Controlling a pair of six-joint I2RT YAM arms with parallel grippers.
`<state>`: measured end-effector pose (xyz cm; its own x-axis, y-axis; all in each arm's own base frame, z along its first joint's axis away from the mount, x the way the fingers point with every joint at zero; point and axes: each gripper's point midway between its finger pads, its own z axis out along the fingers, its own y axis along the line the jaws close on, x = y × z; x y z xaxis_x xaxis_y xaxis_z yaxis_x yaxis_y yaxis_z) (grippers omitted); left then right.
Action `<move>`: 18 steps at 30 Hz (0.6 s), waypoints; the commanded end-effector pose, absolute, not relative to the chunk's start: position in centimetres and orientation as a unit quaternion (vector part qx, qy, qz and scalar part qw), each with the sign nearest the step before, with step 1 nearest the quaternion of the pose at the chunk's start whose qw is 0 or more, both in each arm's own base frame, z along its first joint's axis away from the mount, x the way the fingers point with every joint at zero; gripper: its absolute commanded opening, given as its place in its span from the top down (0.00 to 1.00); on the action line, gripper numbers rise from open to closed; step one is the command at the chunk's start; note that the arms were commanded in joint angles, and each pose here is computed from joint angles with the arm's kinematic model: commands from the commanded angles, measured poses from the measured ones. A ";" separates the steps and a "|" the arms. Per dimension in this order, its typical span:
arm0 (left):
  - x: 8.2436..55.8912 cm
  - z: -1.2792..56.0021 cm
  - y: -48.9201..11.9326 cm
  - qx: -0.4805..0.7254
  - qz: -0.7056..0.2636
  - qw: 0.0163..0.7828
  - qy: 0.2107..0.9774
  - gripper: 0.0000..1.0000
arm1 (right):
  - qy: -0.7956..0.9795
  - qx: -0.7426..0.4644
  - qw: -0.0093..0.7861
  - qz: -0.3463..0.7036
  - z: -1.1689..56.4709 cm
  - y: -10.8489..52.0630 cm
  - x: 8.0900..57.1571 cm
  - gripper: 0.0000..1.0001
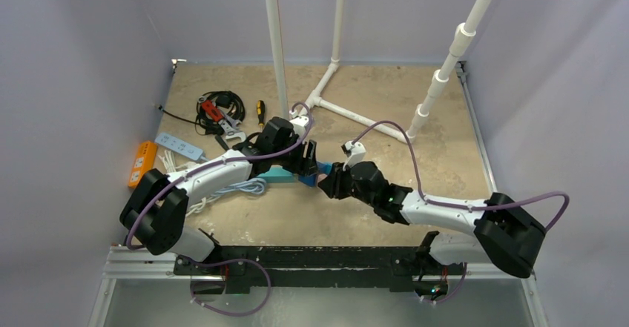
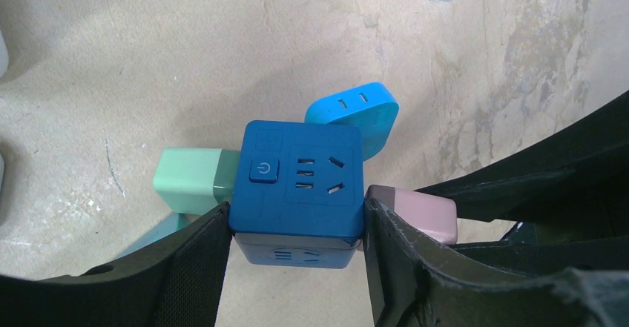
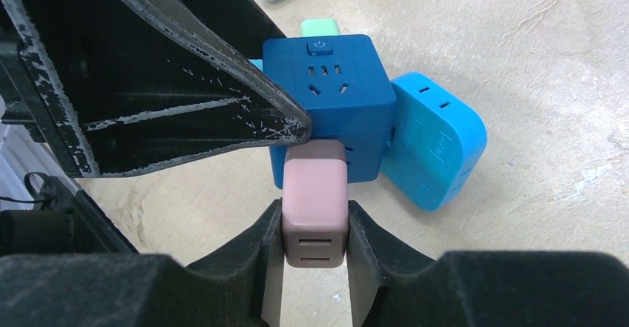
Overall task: Pull the plug off the socket
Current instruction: Remove the plug from the socket.
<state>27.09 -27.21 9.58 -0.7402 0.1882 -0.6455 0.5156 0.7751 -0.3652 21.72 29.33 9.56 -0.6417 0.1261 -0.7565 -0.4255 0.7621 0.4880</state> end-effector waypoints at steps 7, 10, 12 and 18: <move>28.2 9.1 -25.9 0.197 -0.230 0.315 0.900 1.00 | 0.751 -0.123 0.464 0.454 17.2 30.3 21.7 1.00; 28.2 9.1 -25.8 0.198 -0.230 0.314 0.900 1.00 | 0.758 -0.118 0.462 0.444 16.0 29.0 22.7 1.00; 28.2 9.1 -25.9 0.198 -0.230 0.314 0.899 1.00 | 0.765 -0.119 0.457 0.437 15.4 28.9 22.8 1.00; 28.2 9.2 -26.1 0.200 -0.236 0.313 0.898 1.00 | 0.769 -0.130 0.463 0.423 15.1 28.8 23.2 1.00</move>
